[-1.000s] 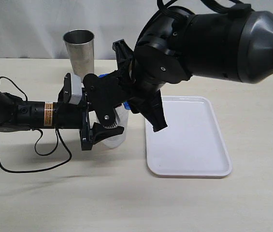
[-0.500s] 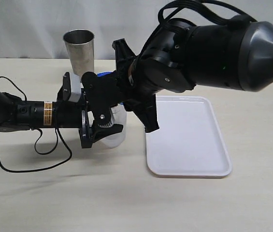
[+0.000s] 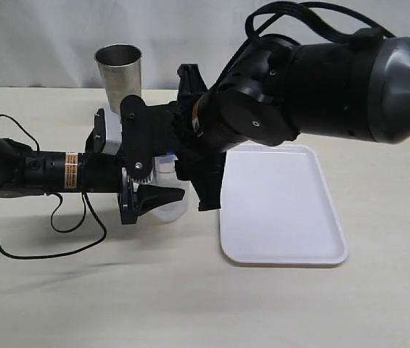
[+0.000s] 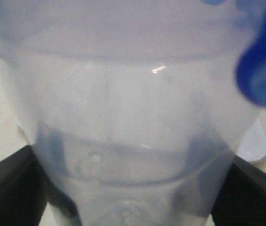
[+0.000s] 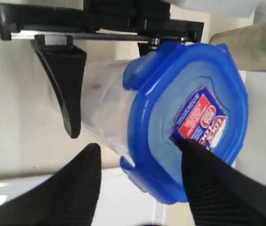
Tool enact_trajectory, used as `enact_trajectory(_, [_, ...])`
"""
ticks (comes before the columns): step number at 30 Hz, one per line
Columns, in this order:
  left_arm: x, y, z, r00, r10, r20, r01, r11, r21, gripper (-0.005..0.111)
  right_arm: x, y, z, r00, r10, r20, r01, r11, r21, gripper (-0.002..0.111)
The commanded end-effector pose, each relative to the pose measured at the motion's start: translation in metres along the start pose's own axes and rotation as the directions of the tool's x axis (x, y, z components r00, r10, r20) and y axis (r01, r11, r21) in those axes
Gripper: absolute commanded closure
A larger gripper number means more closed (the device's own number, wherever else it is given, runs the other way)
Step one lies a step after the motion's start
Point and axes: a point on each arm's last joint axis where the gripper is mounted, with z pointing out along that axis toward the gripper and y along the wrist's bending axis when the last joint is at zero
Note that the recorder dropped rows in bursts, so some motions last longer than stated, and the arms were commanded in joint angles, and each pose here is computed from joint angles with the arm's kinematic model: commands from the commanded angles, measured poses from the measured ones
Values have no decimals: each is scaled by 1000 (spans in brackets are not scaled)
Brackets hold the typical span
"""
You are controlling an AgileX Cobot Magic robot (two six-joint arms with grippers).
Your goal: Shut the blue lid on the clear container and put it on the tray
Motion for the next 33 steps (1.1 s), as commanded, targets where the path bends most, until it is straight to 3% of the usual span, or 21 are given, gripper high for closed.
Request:
enact_trajectory(1, [-8, -7, 3, 998, 45, 43, -47, 997, 58, 107, 8, -1, -9, 975, 219, 28, -217, 975, -55, 55])
enact_trajectory(5, [-8, -6, 3, 998, 43, 44, -46, 997, 55, 107, 23, -9, -13, 886, 460, 60, -450, 884, -132, 55])
enact_trajectory(10, [-11, 0, 3, 982, 175, 70, -174, 984, -27, 107, 14, -24, -40, 803, 583, 125, -544, 802, -246, 55])
enact_trajectory(14, [-11, 0, 3, 963, 261, 67, -259, 965, -31, 107, -1, -38, -70, 768, 623, 148, -542, 756, -368, 55])
enact_trajectory(15, [-11, -1, 3, 948, 310, 64, -309, 951, -25, 107, -4, -46, -83, 725, 678, 120, -592, 703, -395, 55])
enact_trajectory(19, [-11, -1, 3, 942, 330, 63, -330, 944, -18, 107, 3, -59, -92, 662, 749, 30, -694, 628, -352, 55])
enact_trajectory(23, [-10, -3, 4, 940, 335, 62, -335, 942, -6, 107, 31, -74, -69, 482, 872, -85, -845, 438, -306, 55])
enact_trajectory(27, [-10, -3, 4, 940, 334, 62, -335, 942, -2, 107, 64, -80, -38, 415, 888, -195, -890, 353, -289, 55])
enact_trajectory(31, [-10, -3, 4, 942, 330, 62, -330, 944, 0, 107, 69, -82, -24, 414, 897, -158, -852, 319, -416, 55])
enact_trajectory(33, [-10, -3, 4, 942, 330, 62, -330, 944, 0, 107, 65, -84, -22, 420, 901, -111, -829, 331, -451, 58])
